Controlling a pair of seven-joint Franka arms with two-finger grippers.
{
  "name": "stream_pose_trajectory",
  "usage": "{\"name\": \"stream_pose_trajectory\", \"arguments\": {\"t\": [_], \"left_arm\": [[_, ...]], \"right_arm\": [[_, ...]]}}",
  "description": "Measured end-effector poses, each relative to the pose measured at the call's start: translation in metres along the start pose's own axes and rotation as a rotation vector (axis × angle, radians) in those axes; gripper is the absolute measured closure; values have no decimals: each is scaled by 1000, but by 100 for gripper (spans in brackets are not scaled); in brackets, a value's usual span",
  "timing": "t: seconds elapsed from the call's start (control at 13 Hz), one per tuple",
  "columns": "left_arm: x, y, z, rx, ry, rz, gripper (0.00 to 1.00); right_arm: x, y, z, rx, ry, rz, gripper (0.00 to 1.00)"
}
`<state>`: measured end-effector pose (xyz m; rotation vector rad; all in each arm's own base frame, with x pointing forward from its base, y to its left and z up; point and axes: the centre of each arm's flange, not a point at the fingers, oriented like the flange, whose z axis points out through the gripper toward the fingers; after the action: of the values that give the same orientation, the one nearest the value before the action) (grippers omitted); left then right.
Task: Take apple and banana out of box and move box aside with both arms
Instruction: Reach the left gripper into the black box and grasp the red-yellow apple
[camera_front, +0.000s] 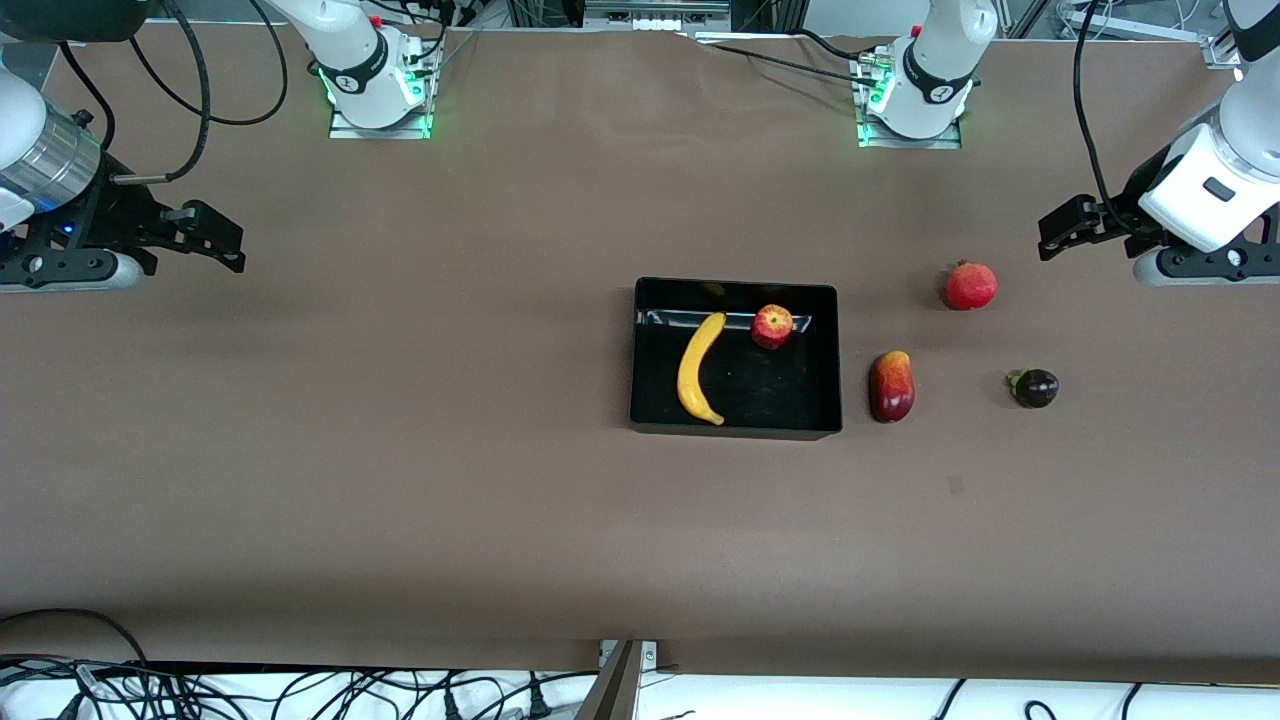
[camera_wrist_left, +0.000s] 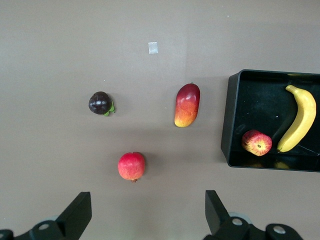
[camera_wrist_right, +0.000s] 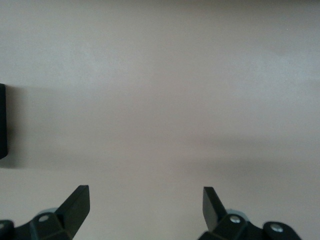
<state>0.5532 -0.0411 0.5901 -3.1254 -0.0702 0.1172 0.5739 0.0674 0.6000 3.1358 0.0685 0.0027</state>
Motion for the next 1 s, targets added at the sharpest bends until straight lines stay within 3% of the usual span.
{"name": "stream_pose_trajectory", "arguments": {"t": [0.38, 0.69, 1.0], "left_arm": [[-1, 6, -1, 1, -6, 9, 0], [-8, 27, 28, 26, -168, 36, 0], [10, 49, 45, -4, -208, 70, 0]], "right_arm": [[0, 0, 0, 0, 0, 0, 0], [0, 0, 0, 0, 0, 0, 0], [0, 0, 0, 0, 0, 0, 0]]}}
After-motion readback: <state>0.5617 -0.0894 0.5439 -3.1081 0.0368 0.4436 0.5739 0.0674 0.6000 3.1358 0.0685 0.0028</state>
